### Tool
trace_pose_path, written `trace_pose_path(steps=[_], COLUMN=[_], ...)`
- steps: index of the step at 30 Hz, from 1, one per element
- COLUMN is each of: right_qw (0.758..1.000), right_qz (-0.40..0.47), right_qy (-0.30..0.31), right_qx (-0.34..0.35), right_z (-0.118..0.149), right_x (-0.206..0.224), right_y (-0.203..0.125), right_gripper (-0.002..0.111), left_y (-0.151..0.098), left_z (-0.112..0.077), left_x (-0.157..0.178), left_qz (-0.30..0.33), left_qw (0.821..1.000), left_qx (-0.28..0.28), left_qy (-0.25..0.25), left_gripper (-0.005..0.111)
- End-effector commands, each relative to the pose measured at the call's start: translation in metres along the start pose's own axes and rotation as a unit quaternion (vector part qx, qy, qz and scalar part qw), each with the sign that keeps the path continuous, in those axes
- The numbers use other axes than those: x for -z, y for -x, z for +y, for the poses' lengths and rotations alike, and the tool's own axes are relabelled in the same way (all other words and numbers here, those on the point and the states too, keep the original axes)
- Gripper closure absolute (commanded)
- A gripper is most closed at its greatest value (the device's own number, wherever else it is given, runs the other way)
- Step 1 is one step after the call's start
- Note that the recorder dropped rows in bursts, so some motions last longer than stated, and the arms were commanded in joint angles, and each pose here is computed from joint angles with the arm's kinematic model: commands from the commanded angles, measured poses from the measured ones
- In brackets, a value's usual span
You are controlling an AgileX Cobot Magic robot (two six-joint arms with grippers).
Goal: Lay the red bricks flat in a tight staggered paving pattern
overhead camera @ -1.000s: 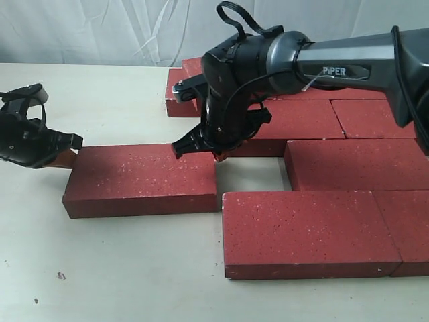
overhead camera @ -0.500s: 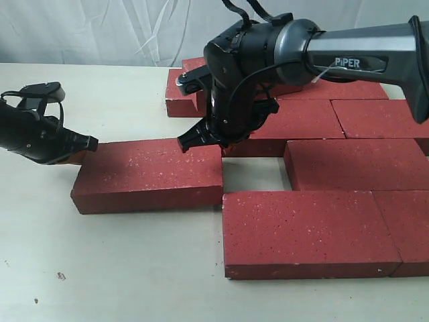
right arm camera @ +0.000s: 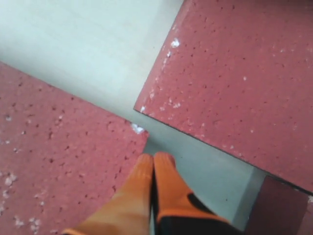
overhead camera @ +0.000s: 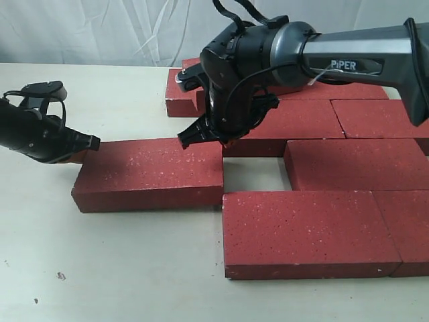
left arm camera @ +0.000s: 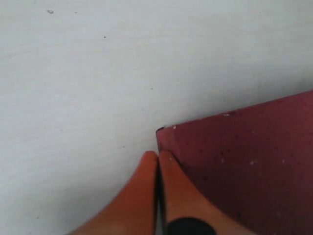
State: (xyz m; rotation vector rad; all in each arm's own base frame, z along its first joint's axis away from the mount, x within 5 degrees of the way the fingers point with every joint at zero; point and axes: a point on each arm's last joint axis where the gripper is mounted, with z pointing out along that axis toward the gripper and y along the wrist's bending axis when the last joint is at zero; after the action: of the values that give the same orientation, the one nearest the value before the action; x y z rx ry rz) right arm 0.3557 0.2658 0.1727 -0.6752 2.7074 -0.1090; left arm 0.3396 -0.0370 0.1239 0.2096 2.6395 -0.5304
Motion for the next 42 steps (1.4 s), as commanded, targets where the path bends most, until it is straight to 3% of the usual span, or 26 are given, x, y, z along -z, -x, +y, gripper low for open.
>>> trace_pose_path(steps=[1, 9, 18, 24, 34, 42], right_qw=[1.000, 0.999, 1.000, 1.000, 0.991, 0.970], right_qz=[-0.017, -0.039, -0.014, 0.002, 0.035, 0.107], right_qy=[-0.008, -0.007, -0.013, 0.024, 0.125, 0.200], right_qx=[-0.004, -0.010, -0.015, -0.007, 0.023, 0.087], right_z=[-0.004, -0.010, -0.012, -0.004, 0.014, 0.026], right_x=[0.010, 0.037, 0.042, 0.042, 0.045, 0.048], right_y=[0.004, 0.006, 0.001, -0.002, -0.008, -0.023], right_gripper=[0.109, 0.109, 0.109, 0.109, 0.109, 0.109], left_y=[-0.006, -0.001, -0.010, -0.016, -0.025, -0.024], left_z=[-0.015, 0.009, 0.027, 0.022, -0.006, -0.006], left_x=[0.000, 0.026, 0.040, 0.040, 0.015, 0.010], left_qz=[0.030, 0.005, 0.047, 0.078, 0.114, 0.107], left_qw=[0.998, 0.998, 0.996, 0.994, 0.992, 0.993], left_qx=[0.002, 0.051, 0.071, 0.074, 0.049, 0.053], left_qy=[-0.061, -0.032, 0.014, -0.010, -0.033, -0.027], left_gripper=[0.107, 0.107, 0.107, 0.107, 0.107, 0.107])
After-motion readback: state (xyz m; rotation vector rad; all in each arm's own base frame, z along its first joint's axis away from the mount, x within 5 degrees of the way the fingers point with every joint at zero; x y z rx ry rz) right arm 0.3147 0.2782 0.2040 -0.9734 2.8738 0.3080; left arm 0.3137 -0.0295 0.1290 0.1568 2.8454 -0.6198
